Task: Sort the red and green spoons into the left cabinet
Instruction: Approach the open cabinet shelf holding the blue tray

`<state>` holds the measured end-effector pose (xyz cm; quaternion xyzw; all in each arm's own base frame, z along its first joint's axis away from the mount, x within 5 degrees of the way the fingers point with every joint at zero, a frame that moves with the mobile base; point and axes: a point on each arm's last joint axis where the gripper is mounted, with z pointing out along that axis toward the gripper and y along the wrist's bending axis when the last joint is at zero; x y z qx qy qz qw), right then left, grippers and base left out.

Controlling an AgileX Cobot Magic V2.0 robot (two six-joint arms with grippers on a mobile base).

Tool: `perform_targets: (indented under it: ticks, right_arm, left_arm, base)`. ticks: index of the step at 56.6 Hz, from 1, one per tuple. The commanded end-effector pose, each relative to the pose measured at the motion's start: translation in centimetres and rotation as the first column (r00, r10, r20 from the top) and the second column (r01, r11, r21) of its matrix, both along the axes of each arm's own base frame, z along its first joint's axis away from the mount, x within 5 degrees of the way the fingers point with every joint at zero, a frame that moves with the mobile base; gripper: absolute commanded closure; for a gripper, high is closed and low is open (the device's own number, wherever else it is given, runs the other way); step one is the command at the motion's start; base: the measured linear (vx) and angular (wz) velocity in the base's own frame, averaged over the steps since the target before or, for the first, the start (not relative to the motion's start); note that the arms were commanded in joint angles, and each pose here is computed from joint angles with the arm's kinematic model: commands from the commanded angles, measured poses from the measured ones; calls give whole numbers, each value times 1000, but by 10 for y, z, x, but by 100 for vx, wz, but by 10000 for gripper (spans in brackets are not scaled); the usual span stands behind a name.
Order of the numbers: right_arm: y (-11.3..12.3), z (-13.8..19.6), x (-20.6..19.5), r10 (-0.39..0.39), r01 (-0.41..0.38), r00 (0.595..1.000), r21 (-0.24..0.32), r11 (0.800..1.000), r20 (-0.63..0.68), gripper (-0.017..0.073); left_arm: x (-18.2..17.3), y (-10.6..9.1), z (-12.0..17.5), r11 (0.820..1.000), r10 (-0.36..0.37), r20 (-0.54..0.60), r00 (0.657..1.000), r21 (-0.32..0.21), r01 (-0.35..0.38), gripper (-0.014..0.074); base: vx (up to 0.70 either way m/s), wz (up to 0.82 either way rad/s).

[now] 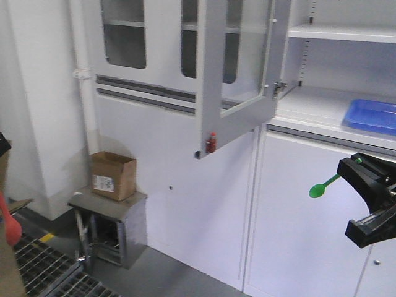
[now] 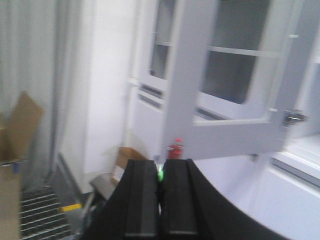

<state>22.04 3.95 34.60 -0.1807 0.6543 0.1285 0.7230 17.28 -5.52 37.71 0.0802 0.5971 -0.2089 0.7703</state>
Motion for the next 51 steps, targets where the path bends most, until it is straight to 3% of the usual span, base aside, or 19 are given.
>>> perform_targets:
  ticks: [1, 28, 51]
  right_arm:
    - [2, 17, -5, 27, -30, 997, 40, 999, 75, 568]
    - [2, 17, -5, 27, -30, 997, 40, 999, 75, 568]
    - [2, 17, -5, 27, -30, 997, 40, 999, 75, 568]
  left_arm:
    - [-5, -1, 16, 999, -26, 92, 995, -44, 30, 600]
    - [-5, -1, 16, 999, -26, 92, 995, -44, 30, 600]
    - [-5, -1, 16, 999, -26, 92, 995, -44, 30, 600]
  base:
    - [19, -72]
    - [18, -64]
    - [20, -36]
